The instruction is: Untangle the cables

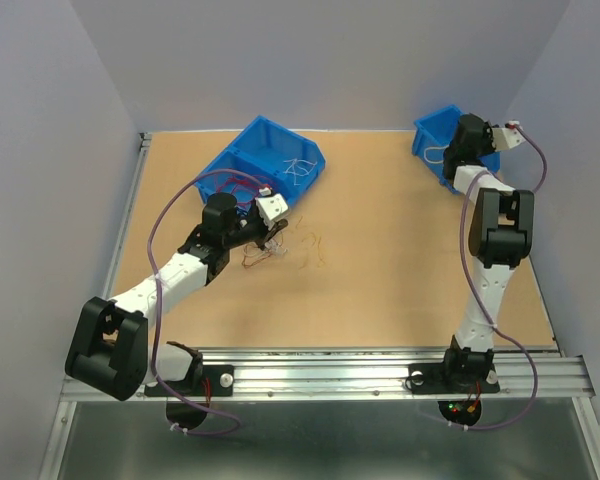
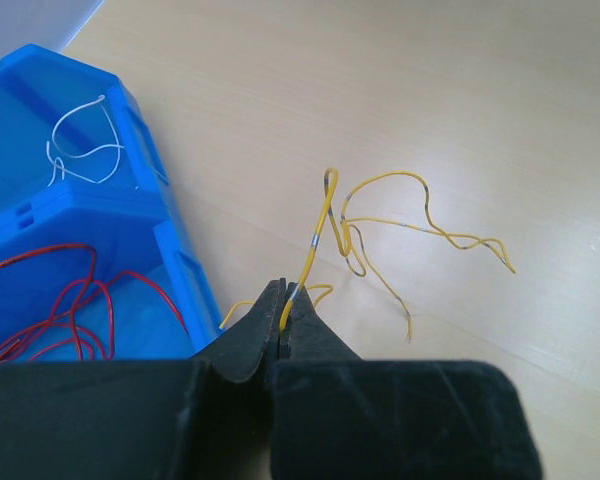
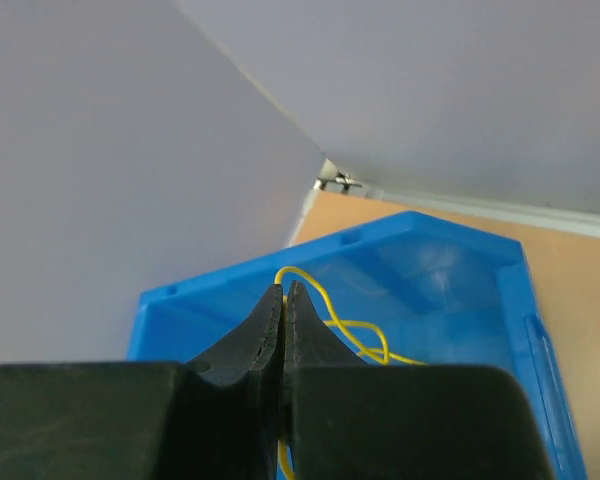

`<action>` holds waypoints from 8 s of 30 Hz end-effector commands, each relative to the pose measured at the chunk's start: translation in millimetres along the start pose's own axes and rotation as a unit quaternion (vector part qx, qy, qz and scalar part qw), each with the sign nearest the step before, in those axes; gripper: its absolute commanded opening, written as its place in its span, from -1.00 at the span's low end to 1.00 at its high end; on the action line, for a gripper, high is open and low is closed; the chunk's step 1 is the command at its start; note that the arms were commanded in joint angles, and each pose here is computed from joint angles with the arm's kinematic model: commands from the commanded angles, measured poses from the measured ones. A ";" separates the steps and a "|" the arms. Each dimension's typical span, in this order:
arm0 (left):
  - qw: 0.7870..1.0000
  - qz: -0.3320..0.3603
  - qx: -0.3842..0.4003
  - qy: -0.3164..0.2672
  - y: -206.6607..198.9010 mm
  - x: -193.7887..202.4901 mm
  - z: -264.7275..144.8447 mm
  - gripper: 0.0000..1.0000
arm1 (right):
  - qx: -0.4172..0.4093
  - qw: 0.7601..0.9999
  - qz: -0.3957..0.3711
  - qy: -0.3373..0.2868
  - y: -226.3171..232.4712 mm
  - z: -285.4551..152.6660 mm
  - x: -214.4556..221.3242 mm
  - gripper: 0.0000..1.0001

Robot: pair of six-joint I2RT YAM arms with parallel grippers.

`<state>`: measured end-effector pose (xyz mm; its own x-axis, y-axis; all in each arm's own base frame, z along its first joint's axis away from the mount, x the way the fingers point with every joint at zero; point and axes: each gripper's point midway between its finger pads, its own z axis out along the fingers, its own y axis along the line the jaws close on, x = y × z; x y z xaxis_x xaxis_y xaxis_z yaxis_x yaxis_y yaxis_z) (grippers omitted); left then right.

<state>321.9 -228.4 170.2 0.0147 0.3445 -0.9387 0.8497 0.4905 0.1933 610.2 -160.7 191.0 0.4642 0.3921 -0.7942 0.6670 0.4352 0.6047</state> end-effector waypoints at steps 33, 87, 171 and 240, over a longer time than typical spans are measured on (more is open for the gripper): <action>0.999 0.026 -0.012 -0.027 7.5 -25.1 1.0 -1.00 | 0.095 0.981 0.171 -0.015 -74.1 35.0 -67.4 -0.99; 0.999 0.029 -0.006 -0.018 6.0 -20.9 4.4 -1.00 | -0.057 0.946 -0.263 -0.182 71.4 -47.4 -36.9 -0.99; 0.999 0.040 0.018 0.009 -13.3 -10.1 18.8 -1.00 | -0.434 0.816 -0.095 0.369 88.9 -264.4 13.3 0.73; 0.996 0.034 0.082 -0.005 -51.6 -53.4 73.1 -0.97 | -0.797 0.454 -0.215 0.334 -29.7 -536.5 58.2 0.22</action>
<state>318.6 -326.5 152.4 0.0006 0.4298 -0.9029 0.9236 0.3459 0.1653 308.4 262.3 132.7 -0.2999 -0.0762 -0.9509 -0.8349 0.5032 0.2230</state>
